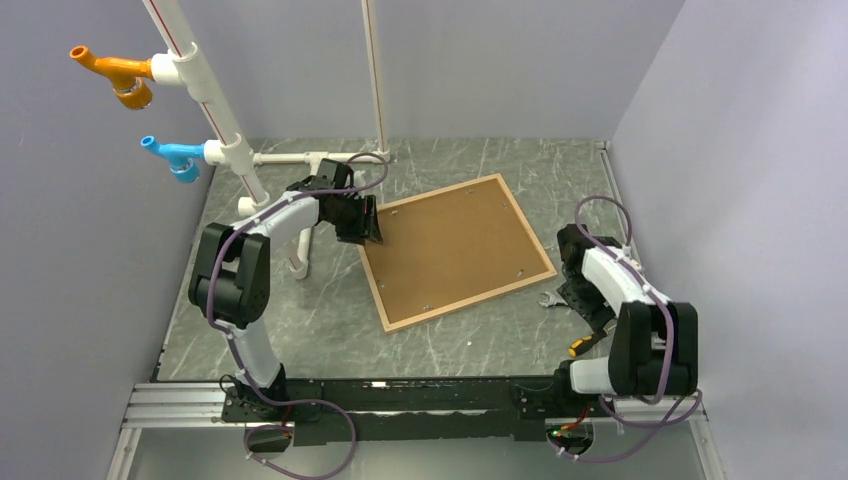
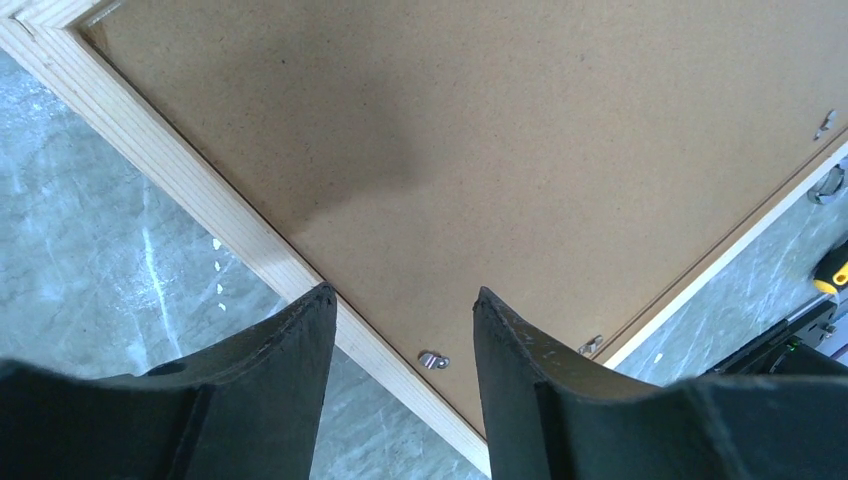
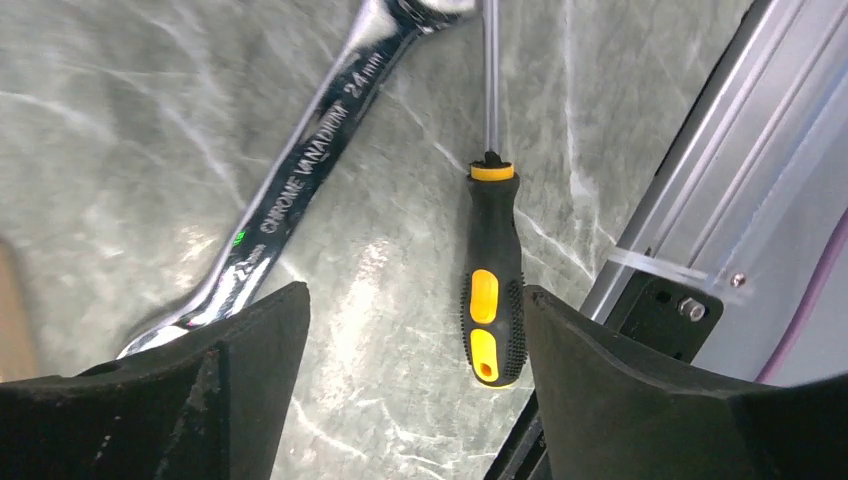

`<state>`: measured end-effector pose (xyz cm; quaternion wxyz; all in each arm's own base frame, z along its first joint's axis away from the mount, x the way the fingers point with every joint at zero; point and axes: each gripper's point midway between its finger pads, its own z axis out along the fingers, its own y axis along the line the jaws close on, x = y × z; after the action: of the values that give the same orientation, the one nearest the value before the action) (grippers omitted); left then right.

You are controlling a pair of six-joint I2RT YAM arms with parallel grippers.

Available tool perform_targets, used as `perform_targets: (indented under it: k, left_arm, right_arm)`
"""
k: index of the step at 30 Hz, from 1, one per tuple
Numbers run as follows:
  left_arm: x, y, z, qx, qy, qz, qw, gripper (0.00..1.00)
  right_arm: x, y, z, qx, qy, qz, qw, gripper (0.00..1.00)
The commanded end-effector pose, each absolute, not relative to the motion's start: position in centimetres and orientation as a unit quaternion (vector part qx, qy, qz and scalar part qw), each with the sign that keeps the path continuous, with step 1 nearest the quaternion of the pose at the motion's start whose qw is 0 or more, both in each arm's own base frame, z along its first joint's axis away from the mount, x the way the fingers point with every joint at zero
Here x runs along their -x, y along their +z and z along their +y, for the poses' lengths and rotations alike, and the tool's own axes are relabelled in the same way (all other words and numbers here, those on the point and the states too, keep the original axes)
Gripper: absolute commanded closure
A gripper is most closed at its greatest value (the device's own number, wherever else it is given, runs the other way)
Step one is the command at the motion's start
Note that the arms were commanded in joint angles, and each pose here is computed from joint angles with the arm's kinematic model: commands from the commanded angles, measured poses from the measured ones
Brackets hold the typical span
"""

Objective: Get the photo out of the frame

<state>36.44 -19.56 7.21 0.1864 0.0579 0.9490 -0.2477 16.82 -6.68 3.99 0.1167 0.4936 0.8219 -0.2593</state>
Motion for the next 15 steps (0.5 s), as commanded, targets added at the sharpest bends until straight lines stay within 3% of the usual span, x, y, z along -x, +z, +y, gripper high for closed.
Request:
perform_targets:
  k: [1, 9, 15]
  left_arm:
    - [-37.3, 10.9, -20.3, -0.082, -0.274, 0.927, 0.241, 0.43]
    - [-37.4, 13.3, -20.2, -0.106, -0.276, 0.913, 0.279, 0.35]
    - [-36.8, 14.9, -21.5, -0.146, -0.3, 0.893, 0.301, 0.29]
  right_arm:
    - [-19.6, 7.5, -7.4, -0.474, -0.235, 0.824, 0.2, 0.18]
    - [-23.2, 11.7, 0.1, -0.321, -0.103, 0.896, 0.289, 0.13]
    - [-23.0, 10.8, 7.8, -0.258, 0.089, 0.922, 0.276, 0.12]
